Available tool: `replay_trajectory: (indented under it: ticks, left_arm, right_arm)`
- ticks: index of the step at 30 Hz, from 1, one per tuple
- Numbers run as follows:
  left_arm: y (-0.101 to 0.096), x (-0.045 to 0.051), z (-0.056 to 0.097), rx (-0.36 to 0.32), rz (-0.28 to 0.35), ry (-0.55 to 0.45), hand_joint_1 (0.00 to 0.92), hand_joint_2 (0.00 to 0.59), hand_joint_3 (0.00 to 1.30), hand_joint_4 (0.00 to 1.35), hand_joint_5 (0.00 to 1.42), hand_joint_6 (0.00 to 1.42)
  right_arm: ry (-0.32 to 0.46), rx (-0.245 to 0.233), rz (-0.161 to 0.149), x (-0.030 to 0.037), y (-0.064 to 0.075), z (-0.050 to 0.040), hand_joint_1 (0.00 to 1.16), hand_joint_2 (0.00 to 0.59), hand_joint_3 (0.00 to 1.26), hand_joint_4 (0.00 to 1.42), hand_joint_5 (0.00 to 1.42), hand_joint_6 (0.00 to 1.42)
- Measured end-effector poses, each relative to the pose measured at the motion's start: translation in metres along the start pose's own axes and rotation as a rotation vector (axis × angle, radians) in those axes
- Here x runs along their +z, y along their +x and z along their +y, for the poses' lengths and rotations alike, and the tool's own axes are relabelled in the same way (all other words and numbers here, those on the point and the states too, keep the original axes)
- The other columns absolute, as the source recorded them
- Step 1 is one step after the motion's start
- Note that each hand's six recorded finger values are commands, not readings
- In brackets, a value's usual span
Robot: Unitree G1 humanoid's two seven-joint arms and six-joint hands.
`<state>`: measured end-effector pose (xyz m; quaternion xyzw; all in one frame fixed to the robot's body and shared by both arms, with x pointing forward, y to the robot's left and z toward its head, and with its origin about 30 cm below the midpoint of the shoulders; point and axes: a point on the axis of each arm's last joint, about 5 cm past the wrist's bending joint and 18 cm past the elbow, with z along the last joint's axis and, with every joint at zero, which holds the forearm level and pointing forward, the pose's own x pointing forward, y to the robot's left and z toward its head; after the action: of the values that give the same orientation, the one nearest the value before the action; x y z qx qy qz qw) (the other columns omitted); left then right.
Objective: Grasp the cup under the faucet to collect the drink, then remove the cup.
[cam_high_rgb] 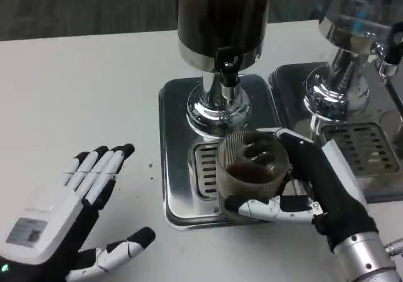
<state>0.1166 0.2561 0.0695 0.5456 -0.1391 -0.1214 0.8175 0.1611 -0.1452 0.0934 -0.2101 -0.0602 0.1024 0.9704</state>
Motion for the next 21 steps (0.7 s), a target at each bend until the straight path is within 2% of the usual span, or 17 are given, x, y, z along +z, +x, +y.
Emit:
replay_trajectory:
  ticks: [3, 9, 17, 21]
  left_arm:
    - [-0.005, 0.0000, 0.001, -0.005, -0.002, 0.017, 0.000, 0.181, 0.00, 0.00, 0.00, 0.00]
    - [-0.019, 0.0003, 0.004, -0.007, -0.005, 0.035, 0.000, 0.179, 0.00, 0.00, 0.00, 0.00]
    - [-0.033, 0.0059, 0.007, 0.016, -0.005, 0.041, 0.000, 0.178, 0.00, 0.00, 0.00, 0.00]
    - [-0.040, 0.0063, 0.008, 0.002, 0.004, 0.055, 0.000, 0.178, 0.00, 0.00, 0.00, 0.00]
  right_arm:
    - [-0.010, 0.019, -0.001, 0.0003, -0.003, -0.0022, 0.96, 0.196, 0.55, 0.68, 0.75, 0.98]
    - [-0.023, 0.061, -0.046, 0.0085, -0.008, -0.0088, 0.96, 0.196, 0.55, 0.68, 0.75, 0.98]
    - [-0.021, 0.119, -0.076, 0.0137, -0.017, -0.0110, 0.96, 0.196, 0.55, 0.68, 0.75, 0.98]
    - [-0.019, 0.149, -0.066, 0.0129, -0.021, -0.0101, 0.96, 0.195, 0.55, 0.68, 0.75, 0.98]
